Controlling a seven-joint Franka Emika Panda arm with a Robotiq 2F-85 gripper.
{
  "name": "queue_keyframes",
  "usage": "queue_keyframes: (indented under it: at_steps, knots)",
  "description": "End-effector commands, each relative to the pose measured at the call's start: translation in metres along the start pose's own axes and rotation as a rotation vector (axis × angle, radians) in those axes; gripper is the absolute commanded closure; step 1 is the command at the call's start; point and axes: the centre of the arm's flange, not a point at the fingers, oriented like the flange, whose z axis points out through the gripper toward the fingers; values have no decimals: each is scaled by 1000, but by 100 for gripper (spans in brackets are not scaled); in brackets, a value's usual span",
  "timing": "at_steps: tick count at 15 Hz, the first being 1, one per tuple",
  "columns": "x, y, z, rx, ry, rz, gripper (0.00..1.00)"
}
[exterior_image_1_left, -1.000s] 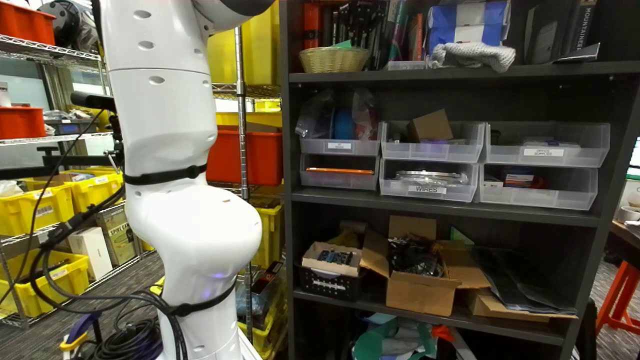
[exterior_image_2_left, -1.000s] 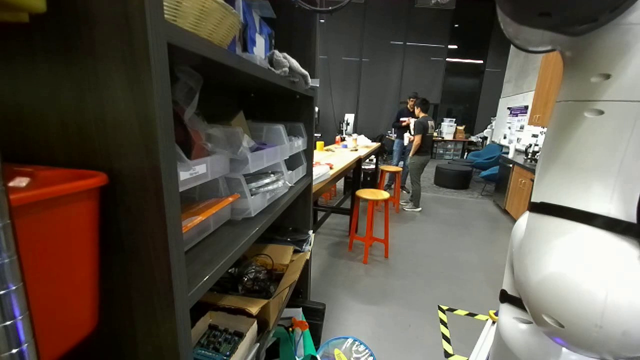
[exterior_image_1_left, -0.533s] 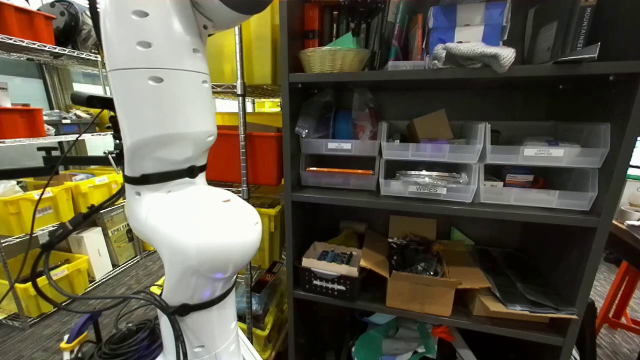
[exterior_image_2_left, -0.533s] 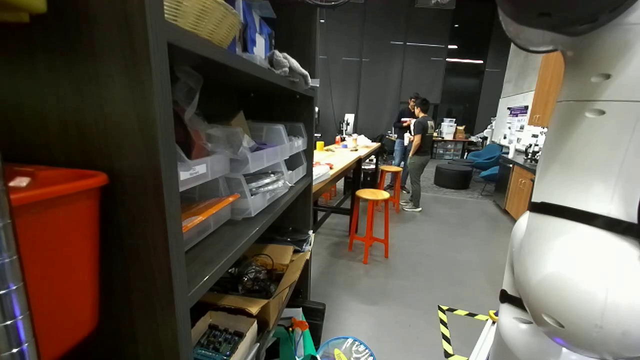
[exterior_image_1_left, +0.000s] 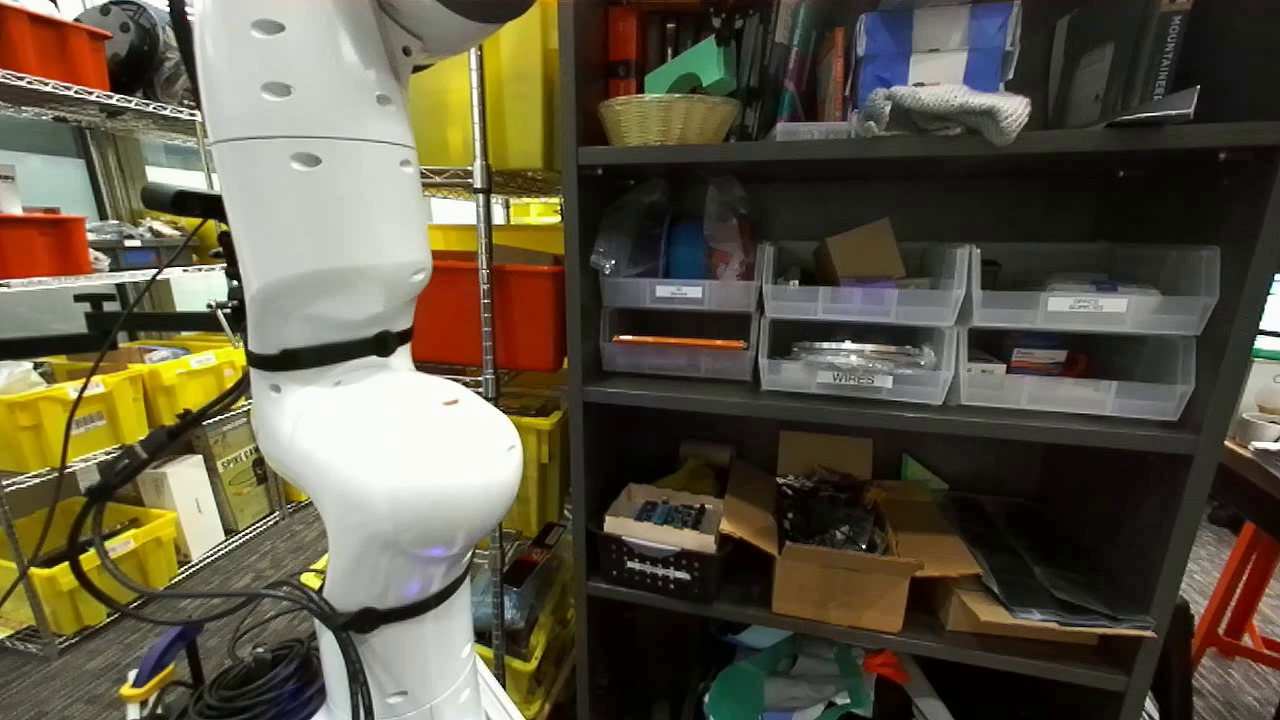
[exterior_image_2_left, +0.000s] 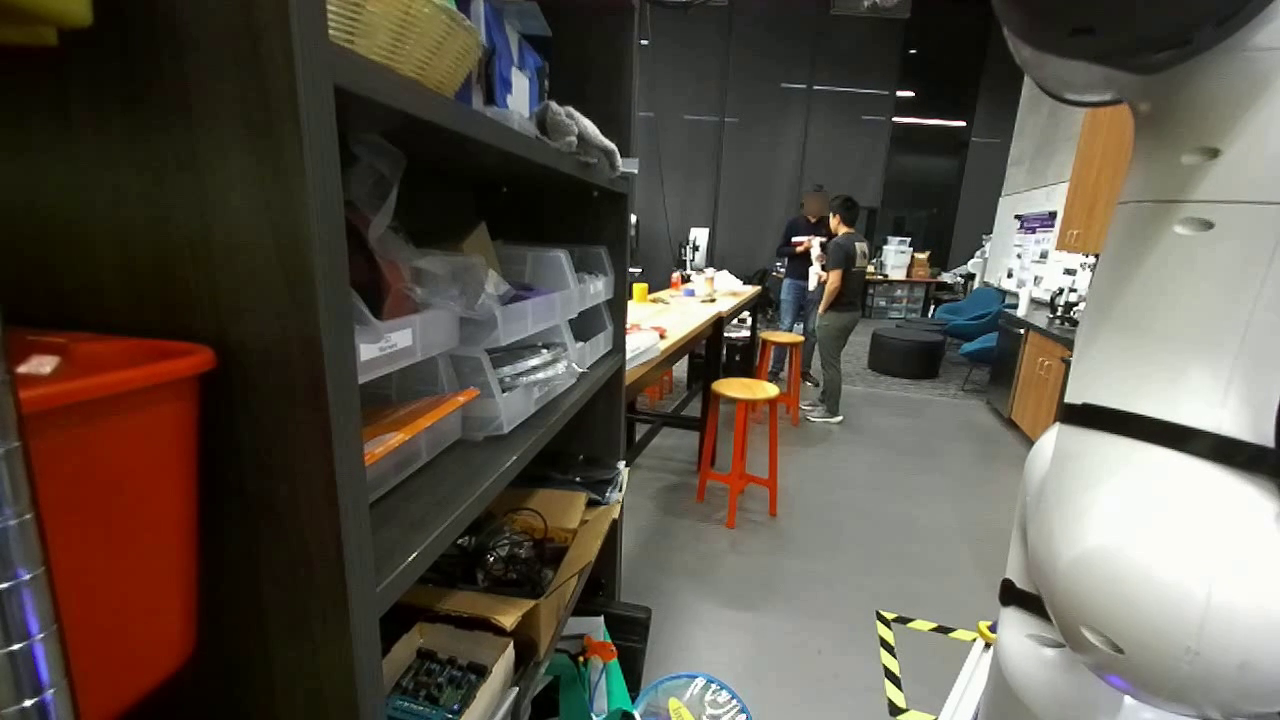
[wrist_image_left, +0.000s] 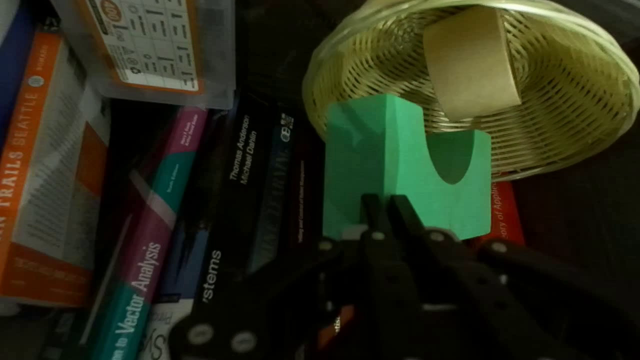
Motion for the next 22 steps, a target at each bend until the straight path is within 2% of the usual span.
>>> queue_keyframes:
  at_steps: [1, 7, 22]
  knots:
    - [-4, 8, -20, -16, 40, 4, 98]
    - [-11, 23, -41, -65, 87, 38, 98]
    - [-29, 57, -98, -168, 270, 125, 98]
